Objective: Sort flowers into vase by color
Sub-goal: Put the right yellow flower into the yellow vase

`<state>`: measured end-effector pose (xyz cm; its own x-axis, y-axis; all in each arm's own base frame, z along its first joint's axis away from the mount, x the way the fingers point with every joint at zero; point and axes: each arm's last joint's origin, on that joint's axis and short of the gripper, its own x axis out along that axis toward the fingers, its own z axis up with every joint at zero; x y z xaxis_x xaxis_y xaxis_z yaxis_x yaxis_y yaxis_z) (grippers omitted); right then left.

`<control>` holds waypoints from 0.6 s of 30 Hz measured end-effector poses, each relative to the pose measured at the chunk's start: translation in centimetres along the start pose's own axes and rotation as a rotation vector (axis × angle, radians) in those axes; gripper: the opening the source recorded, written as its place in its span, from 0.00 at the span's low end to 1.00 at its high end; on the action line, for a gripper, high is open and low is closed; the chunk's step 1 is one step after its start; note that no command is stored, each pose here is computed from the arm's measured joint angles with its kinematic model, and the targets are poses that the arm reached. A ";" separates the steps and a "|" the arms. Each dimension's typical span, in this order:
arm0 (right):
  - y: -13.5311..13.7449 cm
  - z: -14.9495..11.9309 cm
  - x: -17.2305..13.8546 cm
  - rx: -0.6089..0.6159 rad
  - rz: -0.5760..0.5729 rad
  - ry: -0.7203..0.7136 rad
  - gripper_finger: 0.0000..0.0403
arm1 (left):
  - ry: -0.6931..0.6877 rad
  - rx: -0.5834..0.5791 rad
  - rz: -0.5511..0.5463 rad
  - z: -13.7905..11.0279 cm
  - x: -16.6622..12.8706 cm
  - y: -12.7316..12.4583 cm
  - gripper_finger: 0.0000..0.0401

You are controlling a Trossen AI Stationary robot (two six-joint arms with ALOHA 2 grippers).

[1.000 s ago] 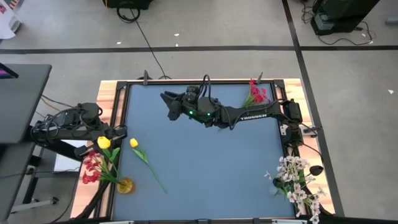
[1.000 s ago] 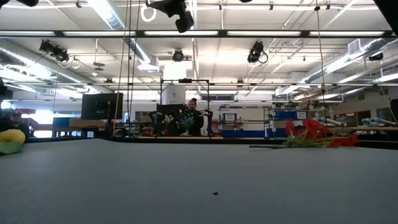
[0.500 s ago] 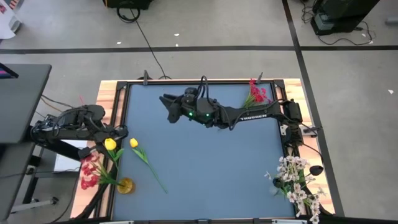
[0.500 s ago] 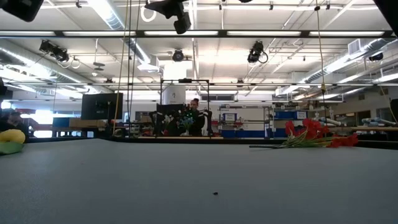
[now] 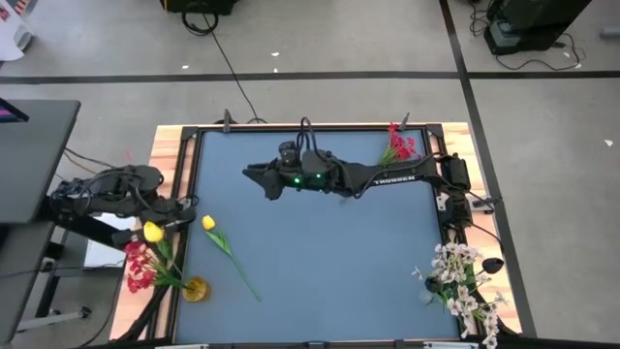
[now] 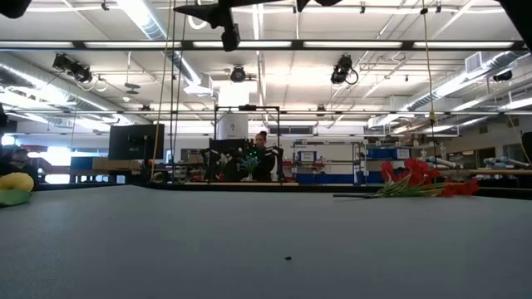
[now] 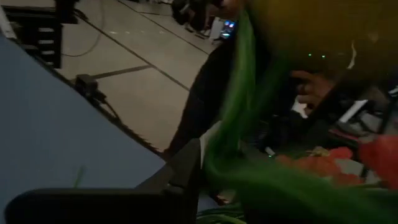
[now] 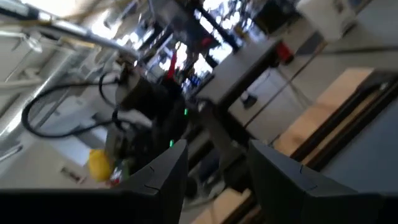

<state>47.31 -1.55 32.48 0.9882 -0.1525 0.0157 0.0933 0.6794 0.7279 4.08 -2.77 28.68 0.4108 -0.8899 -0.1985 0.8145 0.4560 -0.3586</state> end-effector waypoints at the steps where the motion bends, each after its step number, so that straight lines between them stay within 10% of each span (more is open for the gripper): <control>1: 0.0 -0.1 0.0 0.006 0.002 0.018 0.44 | 0.000 -0.002 -0.011 0.1 0.0 -0.1 0.25; 18: -1.4 -0.7 0.0 0.175 -0.027 0.214 0.44 | 0.055 -0.121 -0.009 2.4 -0.6 -1.7 0.43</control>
<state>47.22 -1.97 31.00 0.9906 -0.0008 -0.1367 0.1155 0.5401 0.8337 3.45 -3.07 31.56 0.3782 -0.8932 -0.2433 0.7613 0.4497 -0.4672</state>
